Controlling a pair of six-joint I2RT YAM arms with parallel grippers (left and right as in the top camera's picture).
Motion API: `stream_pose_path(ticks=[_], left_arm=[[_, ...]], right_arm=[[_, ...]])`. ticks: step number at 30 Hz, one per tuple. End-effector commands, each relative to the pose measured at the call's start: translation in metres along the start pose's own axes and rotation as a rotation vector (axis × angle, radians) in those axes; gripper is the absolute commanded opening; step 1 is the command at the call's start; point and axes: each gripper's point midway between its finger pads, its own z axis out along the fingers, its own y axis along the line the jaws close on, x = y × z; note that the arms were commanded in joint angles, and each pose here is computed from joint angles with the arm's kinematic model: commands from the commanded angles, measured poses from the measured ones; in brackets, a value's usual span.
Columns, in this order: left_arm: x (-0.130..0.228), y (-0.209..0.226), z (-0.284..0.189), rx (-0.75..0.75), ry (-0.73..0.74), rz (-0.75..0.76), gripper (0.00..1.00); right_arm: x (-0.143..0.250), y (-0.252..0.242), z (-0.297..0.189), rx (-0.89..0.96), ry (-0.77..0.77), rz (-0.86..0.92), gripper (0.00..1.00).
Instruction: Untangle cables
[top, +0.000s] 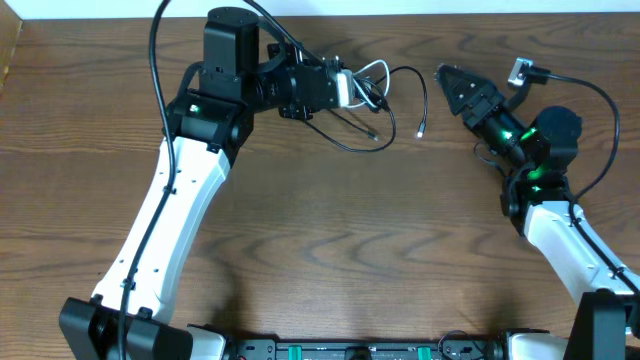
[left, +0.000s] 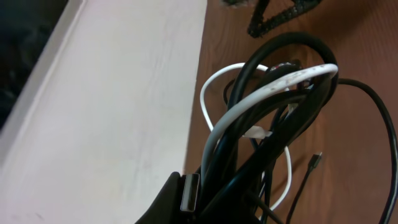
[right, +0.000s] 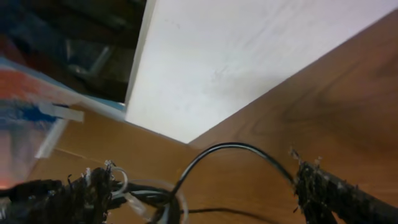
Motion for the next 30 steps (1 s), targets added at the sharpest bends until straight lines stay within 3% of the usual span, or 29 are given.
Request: stream_pose_path(ticks=[1,13,21,24,27,30], left_arm=[[-0.031,0.0,-0.005,0.007,-0.108,0.195,0.08],[-0.062,-0.001,-0.01,0.007,-0.286,0.279,0.07],[-0.063,-0.001,-0.01,0.008,-0.29,0.279,0.08],[-0.063,-0.001,-0.01,0.008,-0.29,0.279,0.07],[-0.063,-0.001,-0.01,0.008,-0.29,0.279,0.07],[-0.063,-0.001,-0.01,0.008,-0.289,0.279,0.08]], right_arm=[[0.017,0.013,0.008,-0.03,0.045,0.067,0.91],[0.052,0.031,0.02,-0.067,0.133,0.088,0.77],[0.081,0.045,0.027,-0.095,0.2,0.086,0.75],[0.084,0.046,0.028,-0.096,0.204,0.086,0.62],[0.085,0.046,0.028,-0.093,0.205,0.088,0.36],[0.085,0.046,0.028,-0.093,0.206,0.089,0.18]])
